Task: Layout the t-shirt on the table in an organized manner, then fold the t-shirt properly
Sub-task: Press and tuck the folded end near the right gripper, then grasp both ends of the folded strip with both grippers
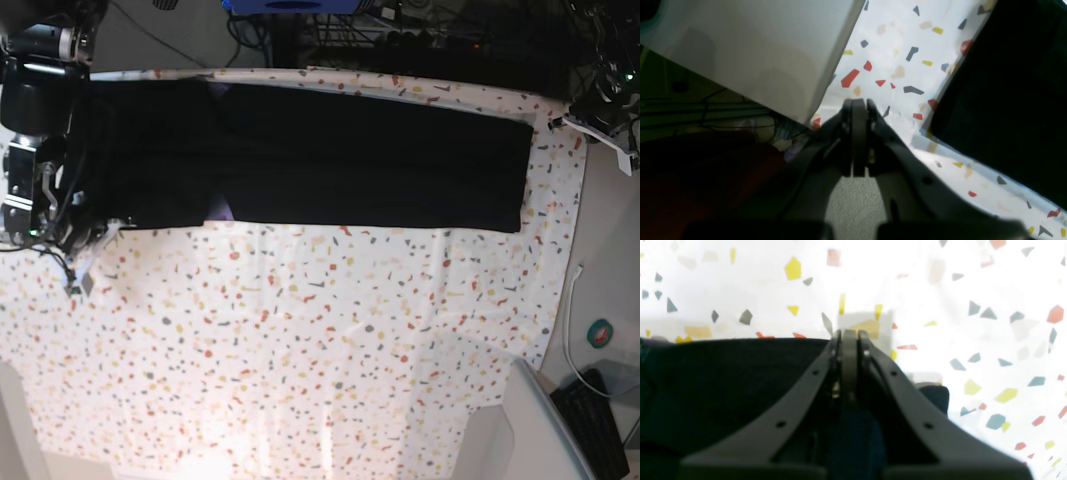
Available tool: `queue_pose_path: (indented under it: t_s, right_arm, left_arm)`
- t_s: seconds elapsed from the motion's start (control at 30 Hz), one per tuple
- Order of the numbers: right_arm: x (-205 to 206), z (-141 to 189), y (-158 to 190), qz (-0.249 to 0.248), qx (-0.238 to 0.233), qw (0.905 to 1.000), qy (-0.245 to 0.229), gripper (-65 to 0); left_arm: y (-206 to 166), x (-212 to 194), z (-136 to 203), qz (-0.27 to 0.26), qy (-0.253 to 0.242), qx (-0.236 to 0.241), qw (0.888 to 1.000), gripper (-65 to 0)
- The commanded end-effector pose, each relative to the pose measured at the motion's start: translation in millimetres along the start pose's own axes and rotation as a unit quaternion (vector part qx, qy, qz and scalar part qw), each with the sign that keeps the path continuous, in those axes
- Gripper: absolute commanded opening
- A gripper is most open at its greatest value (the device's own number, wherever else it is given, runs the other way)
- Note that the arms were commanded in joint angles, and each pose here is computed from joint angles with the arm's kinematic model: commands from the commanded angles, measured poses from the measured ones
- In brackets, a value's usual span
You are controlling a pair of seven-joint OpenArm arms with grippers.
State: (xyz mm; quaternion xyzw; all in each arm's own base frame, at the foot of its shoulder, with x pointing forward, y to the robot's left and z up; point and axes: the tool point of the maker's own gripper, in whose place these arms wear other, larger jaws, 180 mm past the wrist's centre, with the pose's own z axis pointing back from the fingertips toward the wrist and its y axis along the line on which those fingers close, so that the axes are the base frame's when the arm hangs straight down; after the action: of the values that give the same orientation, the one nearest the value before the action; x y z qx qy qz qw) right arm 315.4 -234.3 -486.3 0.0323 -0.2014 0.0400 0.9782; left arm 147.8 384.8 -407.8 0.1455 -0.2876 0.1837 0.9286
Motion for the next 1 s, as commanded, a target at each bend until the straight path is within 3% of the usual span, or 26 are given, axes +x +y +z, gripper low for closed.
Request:
queue_pose_path:
  t_s: [0.0,0.4,0.77,0.97]
  right_arm:
    - [25,10,-7,0.003,-0.008,0.9994,-0.035,-65.0]
    - [2,61,8,0.055,-0.043,0.9972,-0.029,-65.0]
    - [-60,105,61,0.068,-0.031,0.9969,-0.024,-65.0]
    - [-89,108,74,0.06,-0.018,0.998,-0.003,-65.0]
  left_arm:
    - [6,12,3,-0.005,-0.017,0.008,1.0,-65.0]
    - [6,15,3,-0.004,-0.021,0.008,1.0,-65.0]
    - [7,17,3,-0.004,-0.022,0.009,1.0,-65.0]
    - [6,17,2,-0.007,-0.022,0.008,1.0,-65.0]
